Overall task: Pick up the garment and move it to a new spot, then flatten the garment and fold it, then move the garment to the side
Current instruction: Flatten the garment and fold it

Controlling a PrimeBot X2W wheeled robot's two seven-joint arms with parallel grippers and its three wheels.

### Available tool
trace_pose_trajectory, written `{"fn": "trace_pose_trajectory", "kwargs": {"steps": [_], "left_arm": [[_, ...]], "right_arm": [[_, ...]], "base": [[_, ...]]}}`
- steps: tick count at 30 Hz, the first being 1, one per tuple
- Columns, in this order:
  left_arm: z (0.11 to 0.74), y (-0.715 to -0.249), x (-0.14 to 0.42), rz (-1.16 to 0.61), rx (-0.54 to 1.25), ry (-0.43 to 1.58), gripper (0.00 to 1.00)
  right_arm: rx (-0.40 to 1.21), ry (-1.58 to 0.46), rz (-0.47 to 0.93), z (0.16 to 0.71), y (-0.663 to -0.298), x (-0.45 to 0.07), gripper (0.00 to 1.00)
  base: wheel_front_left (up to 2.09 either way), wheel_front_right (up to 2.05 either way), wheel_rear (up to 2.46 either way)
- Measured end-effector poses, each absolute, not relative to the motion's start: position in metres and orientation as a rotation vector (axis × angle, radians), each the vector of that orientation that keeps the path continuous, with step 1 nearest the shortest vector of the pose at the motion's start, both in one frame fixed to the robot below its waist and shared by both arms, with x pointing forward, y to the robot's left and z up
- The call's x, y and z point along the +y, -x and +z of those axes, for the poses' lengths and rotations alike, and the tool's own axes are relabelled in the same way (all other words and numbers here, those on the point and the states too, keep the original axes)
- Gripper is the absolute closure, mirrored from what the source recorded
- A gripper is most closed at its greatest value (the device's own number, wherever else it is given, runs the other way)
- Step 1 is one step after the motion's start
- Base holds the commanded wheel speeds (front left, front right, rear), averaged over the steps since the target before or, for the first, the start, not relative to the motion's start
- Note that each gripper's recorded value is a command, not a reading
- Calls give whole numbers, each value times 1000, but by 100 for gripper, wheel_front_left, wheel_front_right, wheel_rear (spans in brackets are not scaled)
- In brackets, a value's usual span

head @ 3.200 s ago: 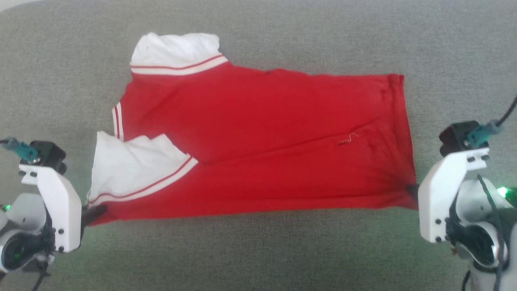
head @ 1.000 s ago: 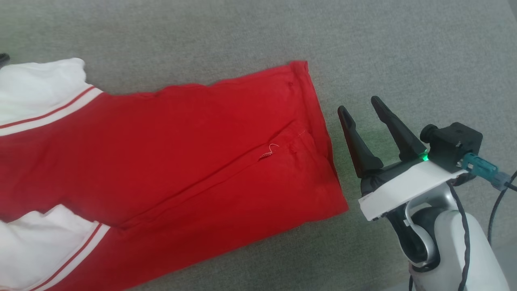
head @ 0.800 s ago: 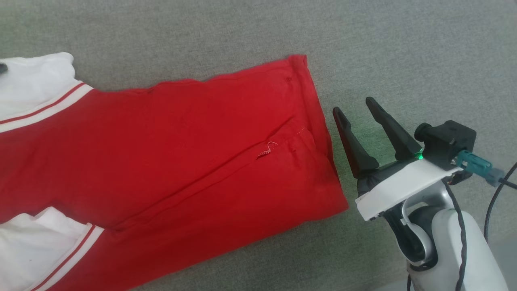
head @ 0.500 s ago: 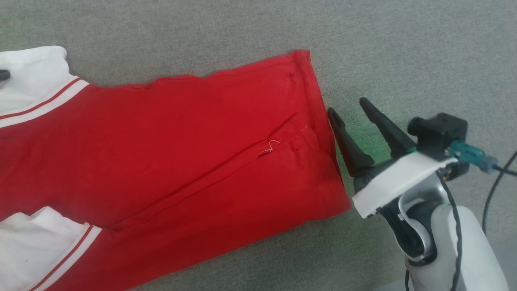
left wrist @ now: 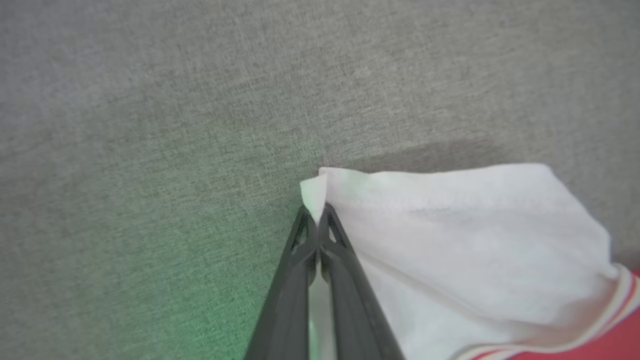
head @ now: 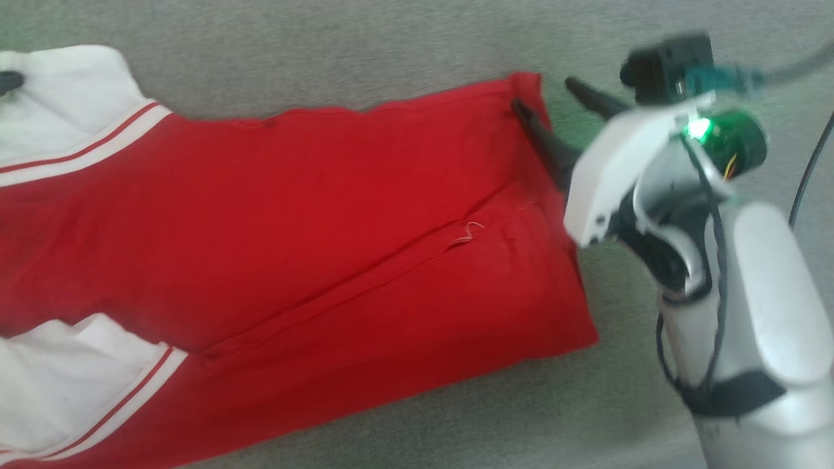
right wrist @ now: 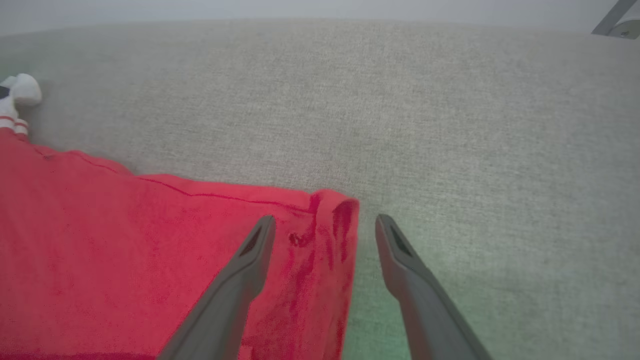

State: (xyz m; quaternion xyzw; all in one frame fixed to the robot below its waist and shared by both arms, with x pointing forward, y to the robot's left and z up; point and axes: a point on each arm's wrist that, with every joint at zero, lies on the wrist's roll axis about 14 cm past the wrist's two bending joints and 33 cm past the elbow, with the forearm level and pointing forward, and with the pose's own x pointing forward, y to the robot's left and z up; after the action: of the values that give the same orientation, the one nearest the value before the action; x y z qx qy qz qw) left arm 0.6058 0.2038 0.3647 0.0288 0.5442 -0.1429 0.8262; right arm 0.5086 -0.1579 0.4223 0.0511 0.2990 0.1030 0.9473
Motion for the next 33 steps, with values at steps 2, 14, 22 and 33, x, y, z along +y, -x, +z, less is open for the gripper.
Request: {"fn": "trace_pose_trajectory", "kwargs": {"steps": [2, 14, 22, 33], "left_arm": [[366, -607, 202, -309, 1145, -55, 100], [366, -605, 208, -309, 1102, -42, 100], [385, -602, 214, -302, 1046, -41, 100], [449, -593, 227, -288, 930, -44, 100]], "right_arm": [[669, -68, 216, 416, -516, -156, 0], [1044, -9, 299, 374, -519, -135, 100], [996, -10, 312, 387, -525, -125, 100], [860, 16, 310, 432, -520, -117, 100]], "base": [[0, 0, 0], [0, 0, 0], [0, 0, 0], [0, 0, 0]]}}
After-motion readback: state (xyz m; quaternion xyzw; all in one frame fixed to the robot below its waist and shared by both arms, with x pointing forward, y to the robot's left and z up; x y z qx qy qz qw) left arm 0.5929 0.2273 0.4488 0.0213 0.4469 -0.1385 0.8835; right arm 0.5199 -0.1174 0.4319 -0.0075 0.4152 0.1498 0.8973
